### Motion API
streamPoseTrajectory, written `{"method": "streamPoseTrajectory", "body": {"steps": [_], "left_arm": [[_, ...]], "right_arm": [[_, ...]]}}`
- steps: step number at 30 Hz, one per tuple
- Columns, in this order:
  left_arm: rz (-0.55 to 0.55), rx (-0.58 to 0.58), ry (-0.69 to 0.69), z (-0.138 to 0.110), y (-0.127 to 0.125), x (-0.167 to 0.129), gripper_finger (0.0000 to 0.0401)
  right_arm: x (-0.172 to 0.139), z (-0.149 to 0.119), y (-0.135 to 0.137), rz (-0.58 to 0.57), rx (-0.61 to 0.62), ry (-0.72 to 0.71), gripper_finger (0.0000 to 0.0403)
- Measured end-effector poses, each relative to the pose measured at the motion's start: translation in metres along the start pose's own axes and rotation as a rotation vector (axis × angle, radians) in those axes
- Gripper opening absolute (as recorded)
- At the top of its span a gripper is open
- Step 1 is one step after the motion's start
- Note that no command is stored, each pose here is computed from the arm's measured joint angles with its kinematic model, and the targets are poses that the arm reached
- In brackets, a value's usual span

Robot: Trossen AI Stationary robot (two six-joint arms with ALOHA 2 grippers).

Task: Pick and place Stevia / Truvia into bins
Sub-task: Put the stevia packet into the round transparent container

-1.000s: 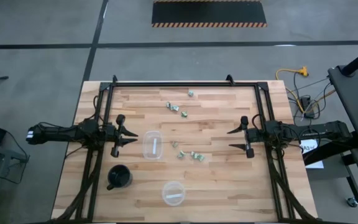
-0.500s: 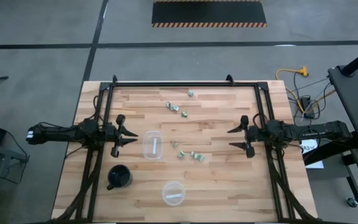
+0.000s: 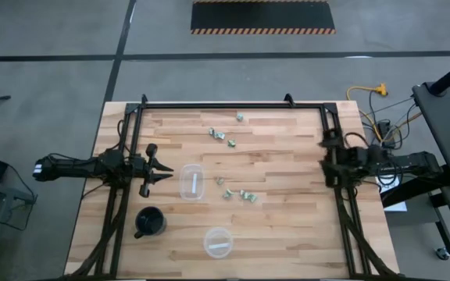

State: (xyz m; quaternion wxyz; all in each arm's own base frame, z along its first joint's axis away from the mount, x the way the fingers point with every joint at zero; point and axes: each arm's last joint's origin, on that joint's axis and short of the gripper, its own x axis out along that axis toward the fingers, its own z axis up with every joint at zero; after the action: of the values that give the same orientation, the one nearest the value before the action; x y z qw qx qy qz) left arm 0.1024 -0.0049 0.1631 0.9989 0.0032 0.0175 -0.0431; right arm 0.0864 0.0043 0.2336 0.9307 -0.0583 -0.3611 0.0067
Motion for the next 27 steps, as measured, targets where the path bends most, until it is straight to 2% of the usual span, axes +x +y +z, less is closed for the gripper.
{"method": "streamPoseTrajectory", "body": {"steps": [5,11,14,19,23,27], "left_arm": [[0.000,0.000,0.000,0.000,0.000,0.000,0.0057],[0.000,0.000,0.000,0.000,0.000,0.000,0.0057],[0.000,0.000,0.000,0.000,0.000,0.000,0.0057],[0.000,0.000,0.000,0.000,0.000,0.000,0.0057],[0.000,0.000,0.000,0.000,0.000,0.000,0.0057],[0.000,0.000,0.000,0.000,0.000,0.000,0.0057]], "right_arm": [[-0.001,0.016,-0.002,-0.027,-0.061,-0.159,0.0242],[0.014,0.031,-0.004,-0.022,-0.024,-0.153,0.0240],[0.029,0.036,-0.006,-0.006,-0.003,-0.039,0.0239],[0.056,0.039,-0.006,0.036,0.005,0.271,0.0237],[0.072,0.033,-0.006,0.067,0.013,0.507,0.0237],[0.084,0.022,-0.005,0.088,0.018,0.667,0.0236]]}}
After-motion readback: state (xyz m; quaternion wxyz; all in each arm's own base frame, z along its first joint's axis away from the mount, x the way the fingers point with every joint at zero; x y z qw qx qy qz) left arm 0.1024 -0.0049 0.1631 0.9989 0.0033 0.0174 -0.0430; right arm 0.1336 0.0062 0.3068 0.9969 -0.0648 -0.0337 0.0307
